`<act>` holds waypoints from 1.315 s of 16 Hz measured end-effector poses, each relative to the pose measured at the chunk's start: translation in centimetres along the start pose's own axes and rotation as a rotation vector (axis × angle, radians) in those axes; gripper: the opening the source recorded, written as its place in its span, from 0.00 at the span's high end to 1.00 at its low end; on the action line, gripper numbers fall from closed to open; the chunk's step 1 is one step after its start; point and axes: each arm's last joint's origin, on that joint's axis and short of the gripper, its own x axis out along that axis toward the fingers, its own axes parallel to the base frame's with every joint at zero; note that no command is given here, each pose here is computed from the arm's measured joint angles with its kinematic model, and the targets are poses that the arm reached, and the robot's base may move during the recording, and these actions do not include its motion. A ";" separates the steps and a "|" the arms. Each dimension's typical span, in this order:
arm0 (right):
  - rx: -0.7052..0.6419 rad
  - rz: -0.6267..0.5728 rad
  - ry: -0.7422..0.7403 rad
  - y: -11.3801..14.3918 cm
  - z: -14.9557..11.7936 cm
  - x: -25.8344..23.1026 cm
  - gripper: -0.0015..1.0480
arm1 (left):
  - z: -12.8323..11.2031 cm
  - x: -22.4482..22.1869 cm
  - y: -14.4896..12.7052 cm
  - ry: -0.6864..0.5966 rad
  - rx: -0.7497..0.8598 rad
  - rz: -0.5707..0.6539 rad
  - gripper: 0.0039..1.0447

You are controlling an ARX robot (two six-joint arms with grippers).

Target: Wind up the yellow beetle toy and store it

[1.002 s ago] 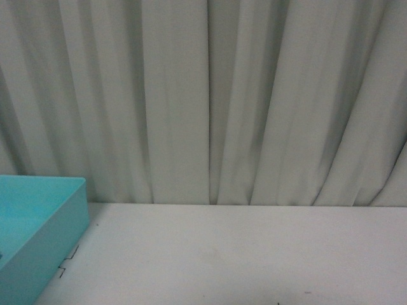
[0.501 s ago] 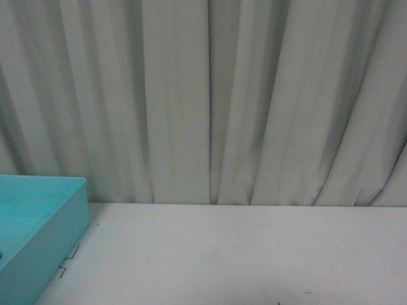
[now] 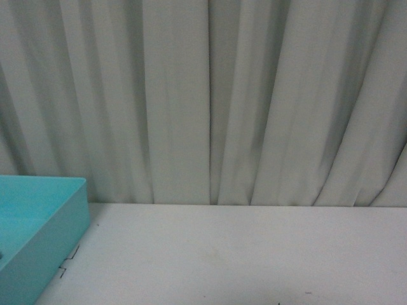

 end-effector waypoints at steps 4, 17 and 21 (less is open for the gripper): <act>0.000 0.000 0.000 0.0 0.0 0.0 0.06 | 0.1 -0.6 0.0 -0.034 0.000 0.000 0.99; 0.000 0.000 0.000 0.0 0.0 0.0 0.06 | 0.1 -0.6 0.0 -0.036 -0.002 0.000 0.06; 0.000 0.000 0.000 0.0 0.0 0.0 0.06 | 0.1 -0.6 0.0 -0.035 -0.002 0.000 0.06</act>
